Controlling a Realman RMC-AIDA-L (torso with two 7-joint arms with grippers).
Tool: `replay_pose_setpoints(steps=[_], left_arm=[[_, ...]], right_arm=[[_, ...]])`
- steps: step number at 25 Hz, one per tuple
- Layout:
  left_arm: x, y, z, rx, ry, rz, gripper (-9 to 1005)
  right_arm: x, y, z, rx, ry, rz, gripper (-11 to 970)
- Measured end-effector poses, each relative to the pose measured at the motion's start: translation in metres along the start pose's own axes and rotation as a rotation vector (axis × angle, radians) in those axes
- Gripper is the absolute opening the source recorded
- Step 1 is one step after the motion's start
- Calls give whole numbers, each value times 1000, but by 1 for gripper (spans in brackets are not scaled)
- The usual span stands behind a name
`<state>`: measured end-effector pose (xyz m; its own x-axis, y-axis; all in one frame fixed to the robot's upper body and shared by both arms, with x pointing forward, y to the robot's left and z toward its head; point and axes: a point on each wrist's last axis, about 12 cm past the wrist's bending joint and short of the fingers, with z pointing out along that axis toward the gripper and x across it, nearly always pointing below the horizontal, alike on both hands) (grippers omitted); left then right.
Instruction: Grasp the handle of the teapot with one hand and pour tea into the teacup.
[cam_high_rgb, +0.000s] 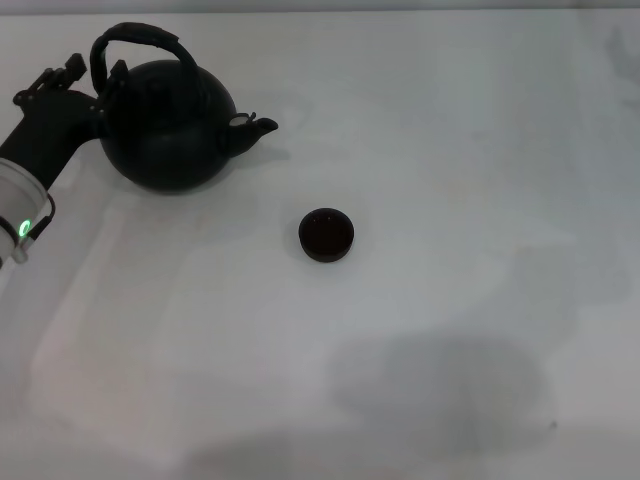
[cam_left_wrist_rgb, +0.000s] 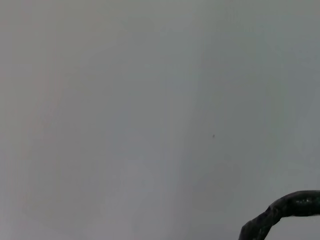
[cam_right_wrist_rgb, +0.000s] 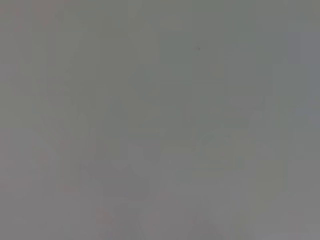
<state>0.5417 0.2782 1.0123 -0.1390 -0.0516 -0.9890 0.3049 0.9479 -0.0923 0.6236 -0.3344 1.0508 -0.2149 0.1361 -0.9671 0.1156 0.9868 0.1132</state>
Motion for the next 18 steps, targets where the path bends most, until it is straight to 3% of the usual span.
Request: replay_pose_setpoints(steps=[6,16,18], left_arm=[[3,4,-13,-18,-27,-27,630],[14,17,-50,-109,-79,-153,806],[16,21,-57,-148,-93,-172,805]], right_arm=[[1,-3,-1,3,1,-2,828],[3,-5,-3,4,7,-12,828],[4,-6,-4,4,9,-14,828]])
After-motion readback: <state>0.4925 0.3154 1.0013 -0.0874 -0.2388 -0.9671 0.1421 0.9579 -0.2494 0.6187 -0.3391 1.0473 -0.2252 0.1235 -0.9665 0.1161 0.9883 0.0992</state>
